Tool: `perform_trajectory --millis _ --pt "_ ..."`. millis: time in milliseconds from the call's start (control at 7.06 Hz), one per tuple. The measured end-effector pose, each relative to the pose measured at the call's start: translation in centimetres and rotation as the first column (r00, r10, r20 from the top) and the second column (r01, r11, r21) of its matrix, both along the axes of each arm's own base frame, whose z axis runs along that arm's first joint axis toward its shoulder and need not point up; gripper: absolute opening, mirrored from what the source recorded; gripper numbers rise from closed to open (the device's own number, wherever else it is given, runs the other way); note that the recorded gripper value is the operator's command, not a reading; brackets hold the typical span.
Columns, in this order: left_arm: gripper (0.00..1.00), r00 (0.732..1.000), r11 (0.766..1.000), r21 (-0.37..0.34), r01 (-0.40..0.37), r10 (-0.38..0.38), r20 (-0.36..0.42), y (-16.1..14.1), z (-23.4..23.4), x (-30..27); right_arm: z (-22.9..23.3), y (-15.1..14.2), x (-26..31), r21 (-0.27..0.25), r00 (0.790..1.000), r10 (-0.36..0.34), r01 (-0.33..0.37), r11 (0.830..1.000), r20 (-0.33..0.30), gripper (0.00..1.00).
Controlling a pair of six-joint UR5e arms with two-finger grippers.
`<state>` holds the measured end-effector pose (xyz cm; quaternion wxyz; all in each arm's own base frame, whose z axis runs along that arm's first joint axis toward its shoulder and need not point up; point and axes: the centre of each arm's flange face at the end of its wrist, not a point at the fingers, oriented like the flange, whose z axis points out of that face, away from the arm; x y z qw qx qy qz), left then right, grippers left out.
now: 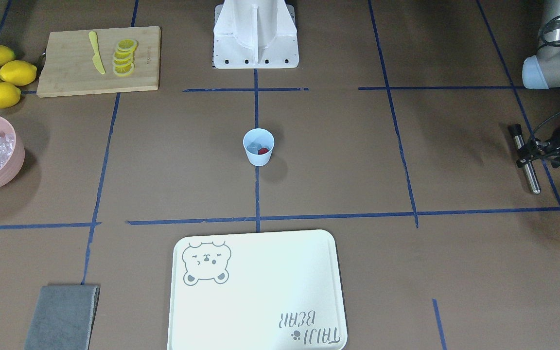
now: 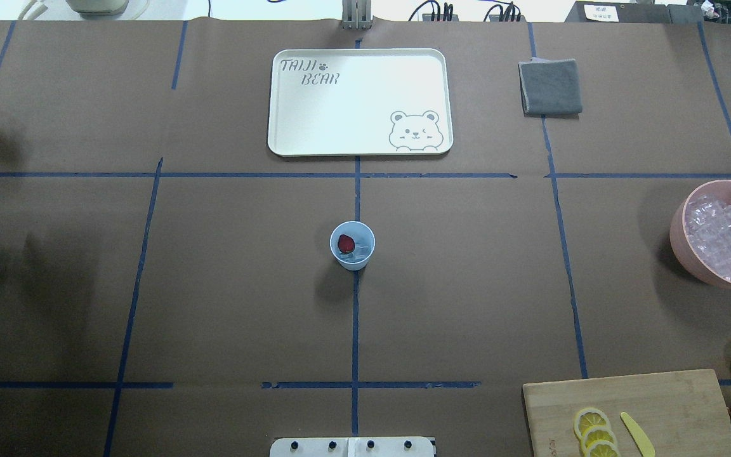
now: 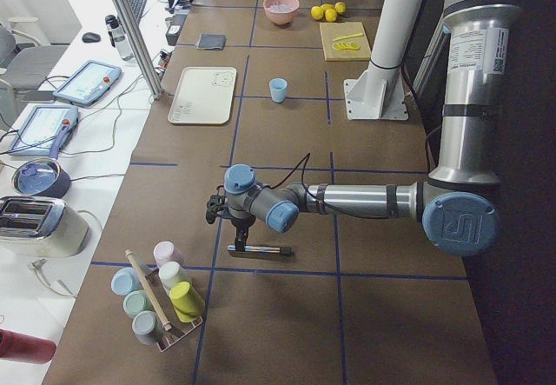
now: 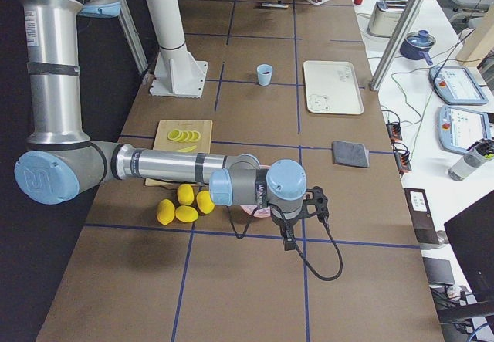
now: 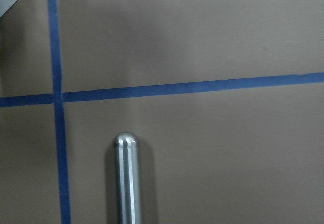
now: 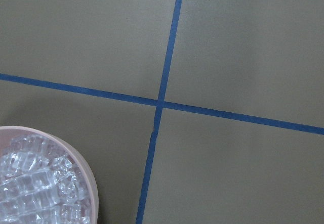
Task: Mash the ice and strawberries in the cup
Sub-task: 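Close the left gripper around the metal pestle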
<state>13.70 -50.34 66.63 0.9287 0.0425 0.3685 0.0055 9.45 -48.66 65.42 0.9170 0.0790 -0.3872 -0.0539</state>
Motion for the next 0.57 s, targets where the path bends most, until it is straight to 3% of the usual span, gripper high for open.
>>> perform_trajectory --millis 566 --pt "1.0 0.998 0.998 -0.017 0.061 -0.061 -0.01 -0.8 3.0 0.5 0.1 0.0 -0.1 -0.005 1.0 -0.001 0.001 1.0 -0.001 1.0"
